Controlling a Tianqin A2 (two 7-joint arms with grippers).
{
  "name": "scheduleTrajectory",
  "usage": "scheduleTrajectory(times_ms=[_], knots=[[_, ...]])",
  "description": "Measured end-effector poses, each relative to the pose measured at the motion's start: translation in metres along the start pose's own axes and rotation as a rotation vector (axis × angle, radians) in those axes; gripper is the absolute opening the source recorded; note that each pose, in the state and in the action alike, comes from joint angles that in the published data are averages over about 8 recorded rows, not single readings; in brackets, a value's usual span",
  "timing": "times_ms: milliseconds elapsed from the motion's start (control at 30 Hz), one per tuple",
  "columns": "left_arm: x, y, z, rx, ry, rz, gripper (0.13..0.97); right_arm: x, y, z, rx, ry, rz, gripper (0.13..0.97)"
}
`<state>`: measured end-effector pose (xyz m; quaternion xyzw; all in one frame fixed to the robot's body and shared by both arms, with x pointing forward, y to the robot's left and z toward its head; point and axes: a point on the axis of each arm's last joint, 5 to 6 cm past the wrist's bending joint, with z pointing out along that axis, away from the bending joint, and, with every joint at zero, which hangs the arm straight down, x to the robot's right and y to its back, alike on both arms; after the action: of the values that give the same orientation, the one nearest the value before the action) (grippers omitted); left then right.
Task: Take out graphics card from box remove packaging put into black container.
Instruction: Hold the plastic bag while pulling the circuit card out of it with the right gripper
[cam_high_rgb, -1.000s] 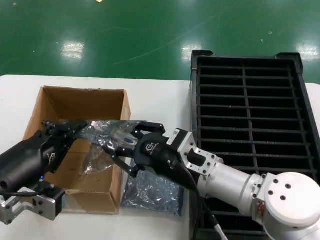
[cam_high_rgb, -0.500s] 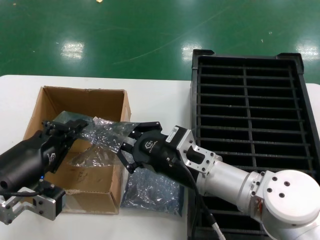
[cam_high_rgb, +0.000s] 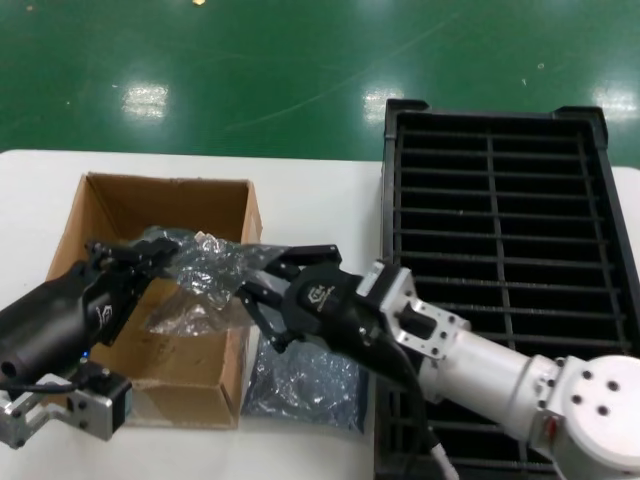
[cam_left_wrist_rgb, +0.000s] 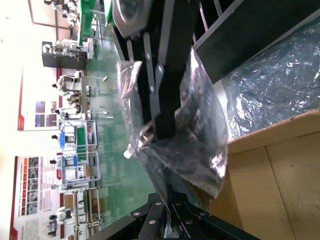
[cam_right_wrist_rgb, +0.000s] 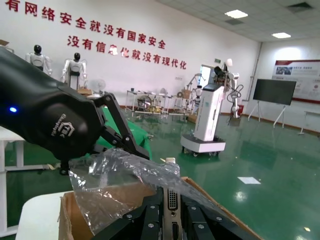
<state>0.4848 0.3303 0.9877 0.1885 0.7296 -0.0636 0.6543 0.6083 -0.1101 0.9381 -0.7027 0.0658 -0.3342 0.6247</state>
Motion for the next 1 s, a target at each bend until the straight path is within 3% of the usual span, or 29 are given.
scheduleTrajectory(times_ms=[400,700,1000], knots=[[0.0,0.0,0.0,0.0,0.0,0.0,0.139,-0.007,-0.003,-0.03,0.024,-0.002,-0.013,0.188],[0.0,0.0,0.0,0.0,0.0,0.0,0.139,-0.014,-0.002,-0.03,0.028,-0.016,-0.002,0.188],[0.0,0.0,0.0,0.0,0.0,0.0,0.139,-0.022,-0.001,-0.023,0.043,-0.013,0.095,0.188]])
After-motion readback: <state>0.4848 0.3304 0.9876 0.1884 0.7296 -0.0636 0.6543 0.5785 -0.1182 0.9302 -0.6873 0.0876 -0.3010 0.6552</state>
